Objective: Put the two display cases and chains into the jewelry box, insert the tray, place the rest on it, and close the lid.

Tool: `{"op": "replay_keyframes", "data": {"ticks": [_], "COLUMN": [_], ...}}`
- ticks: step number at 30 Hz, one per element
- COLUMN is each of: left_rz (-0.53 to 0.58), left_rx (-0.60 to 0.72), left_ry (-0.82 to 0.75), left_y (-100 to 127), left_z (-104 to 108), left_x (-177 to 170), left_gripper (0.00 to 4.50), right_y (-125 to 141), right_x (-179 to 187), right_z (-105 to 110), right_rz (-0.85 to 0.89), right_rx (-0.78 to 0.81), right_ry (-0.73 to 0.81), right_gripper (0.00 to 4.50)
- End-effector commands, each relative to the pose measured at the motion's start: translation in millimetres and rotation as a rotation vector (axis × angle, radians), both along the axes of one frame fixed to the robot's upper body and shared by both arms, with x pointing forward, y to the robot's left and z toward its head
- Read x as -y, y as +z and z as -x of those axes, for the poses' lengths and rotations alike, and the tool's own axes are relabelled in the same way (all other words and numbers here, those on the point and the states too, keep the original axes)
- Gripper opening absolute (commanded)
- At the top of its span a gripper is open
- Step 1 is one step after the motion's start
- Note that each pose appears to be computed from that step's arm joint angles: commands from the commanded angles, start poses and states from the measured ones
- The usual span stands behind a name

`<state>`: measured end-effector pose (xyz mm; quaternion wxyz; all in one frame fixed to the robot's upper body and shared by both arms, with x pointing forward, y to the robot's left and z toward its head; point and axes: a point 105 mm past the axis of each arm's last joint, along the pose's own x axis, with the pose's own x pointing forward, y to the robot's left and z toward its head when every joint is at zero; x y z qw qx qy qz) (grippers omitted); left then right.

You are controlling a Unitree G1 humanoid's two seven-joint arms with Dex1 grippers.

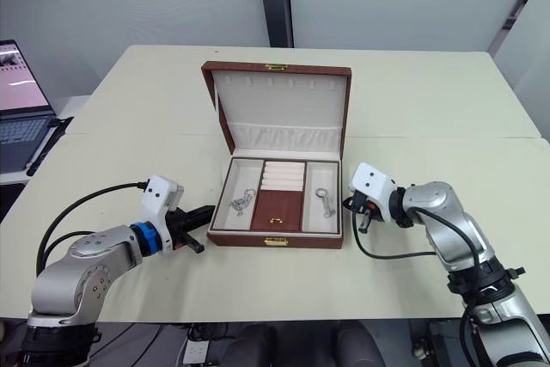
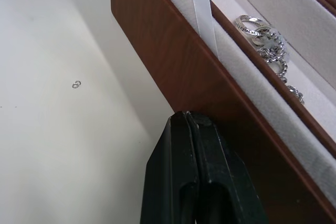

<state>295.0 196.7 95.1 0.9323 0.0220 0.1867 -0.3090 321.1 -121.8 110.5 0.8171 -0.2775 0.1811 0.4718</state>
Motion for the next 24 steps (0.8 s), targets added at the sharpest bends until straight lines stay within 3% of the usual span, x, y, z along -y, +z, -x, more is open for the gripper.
{"op": "replay_keyframes", "data": {"ticks": [1,10,13,19,24], "left_rz": [0.03,-0.037,-0.049,0.133,0.142], "left_rx": [0.028,0.082,0.144,0.317,0.389], "left_ry": [-0.099,0.024,0.078,-0.13,-0.212], "left_y": [5.4,9.6,20.6,83.9,113.5], "left_z": [4.7,3.2,5.9,55.3,96.2], "left_x": [17.7,-21.5,-44.7,-19.9,5.4], "left_gripper": [0.0,0.0,0.0,0.0,0.0], "right_y": [10.2,11.8,12.0,39.9,83.1], "right_x": [-9.2,34.0,45.1,55.1,53.8], "right_z": [3.8,-5.4,-4.5,-18.0,-45.8], "right_rz": [-0.026,0.041,0.037,-0.051,-0.257], "right_rx": [0.046,0.072,0.049,0.167,0.316], "right_ry": [0.057,-0.079,-0.109,-0.162,-0.221], "right_gripper": [0.01,0.01,0.01,0.01,0.01]}}
